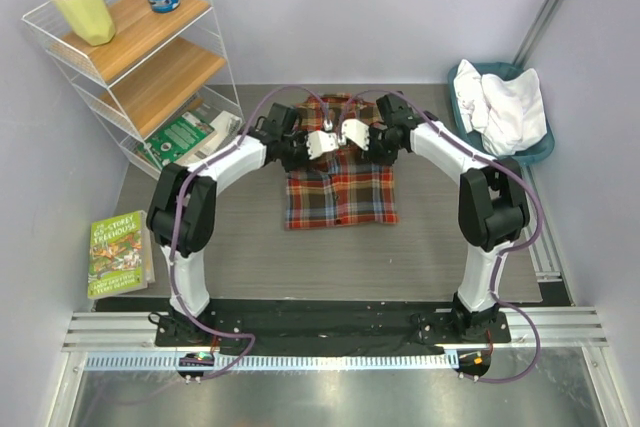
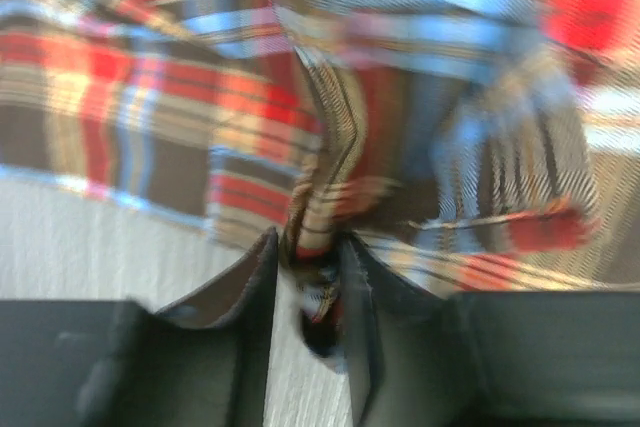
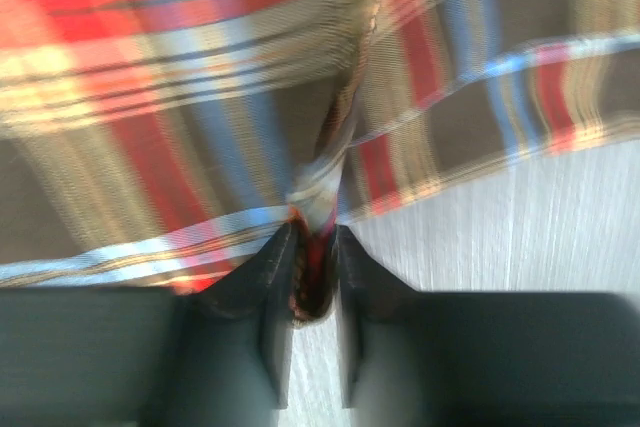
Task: Fold and stack the long sleeve shirts
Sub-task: Fold the shirt
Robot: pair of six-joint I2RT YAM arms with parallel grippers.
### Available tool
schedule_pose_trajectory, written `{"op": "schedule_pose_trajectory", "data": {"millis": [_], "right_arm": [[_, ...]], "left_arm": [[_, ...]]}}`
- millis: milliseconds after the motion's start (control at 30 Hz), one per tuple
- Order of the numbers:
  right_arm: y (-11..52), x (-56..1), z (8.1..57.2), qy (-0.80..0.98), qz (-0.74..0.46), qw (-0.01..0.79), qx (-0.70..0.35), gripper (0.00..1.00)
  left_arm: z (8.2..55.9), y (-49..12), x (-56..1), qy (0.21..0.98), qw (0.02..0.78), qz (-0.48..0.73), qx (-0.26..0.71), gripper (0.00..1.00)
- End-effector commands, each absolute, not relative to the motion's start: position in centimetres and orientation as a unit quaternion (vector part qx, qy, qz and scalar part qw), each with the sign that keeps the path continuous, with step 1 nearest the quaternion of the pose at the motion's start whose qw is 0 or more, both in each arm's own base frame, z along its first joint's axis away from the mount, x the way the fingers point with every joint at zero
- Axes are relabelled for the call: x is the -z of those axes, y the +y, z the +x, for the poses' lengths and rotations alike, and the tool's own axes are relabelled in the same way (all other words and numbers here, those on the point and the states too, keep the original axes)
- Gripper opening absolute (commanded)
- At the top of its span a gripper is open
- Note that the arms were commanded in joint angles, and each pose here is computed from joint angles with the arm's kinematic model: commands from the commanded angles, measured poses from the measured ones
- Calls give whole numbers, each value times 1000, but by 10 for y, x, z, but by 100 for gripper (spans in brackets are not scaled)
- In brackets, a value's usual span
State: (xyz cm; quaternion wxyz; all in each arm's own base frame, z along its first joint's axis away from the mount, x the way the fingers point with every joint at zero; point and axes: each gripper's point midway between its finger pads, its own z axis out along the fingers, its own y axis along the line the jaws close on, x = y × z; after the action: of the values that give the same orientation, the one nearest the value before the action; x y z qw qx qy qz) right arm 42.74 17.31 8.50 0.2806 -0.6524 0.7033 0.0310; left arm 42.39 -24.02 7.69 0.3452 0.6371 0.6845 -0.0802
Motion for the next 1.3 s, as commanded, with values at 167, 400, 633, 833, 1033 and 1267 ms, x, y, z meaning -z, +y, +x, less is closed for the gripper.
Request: {"op": "schedule_pose_trajectory", "data": {"millis": [167, 400, 633, 833, 1033, 1267], "right_arm": [[154, -238, 476, 778, -466, 422, -27, 56], [194, -211, 394, 849, -341, 306, -265, 40], [249, -155, 337, 851, -216, 177, -445, 28], [269, -113, 305, 846, -154, 121, -496, 28], [237, -29, 306, 883, -97, 58, -456, 33], [219, -22, 281, 882, -79, 21, -464, 56]], "left_arm": [[468, -193, -210, 804, 421, 400, 128, 59], [378, -221, -207, 846, 343, 270, 307, 58], [312, -279, -164, 834, 215, 161, 482, 59], [305, -299, -119, 833, 154, 74, 526, 68], [314, -263, -31, 886, 93, -25, 454, 74], [298, -231, -26, 881, 75, -21, 467, 82]]}}
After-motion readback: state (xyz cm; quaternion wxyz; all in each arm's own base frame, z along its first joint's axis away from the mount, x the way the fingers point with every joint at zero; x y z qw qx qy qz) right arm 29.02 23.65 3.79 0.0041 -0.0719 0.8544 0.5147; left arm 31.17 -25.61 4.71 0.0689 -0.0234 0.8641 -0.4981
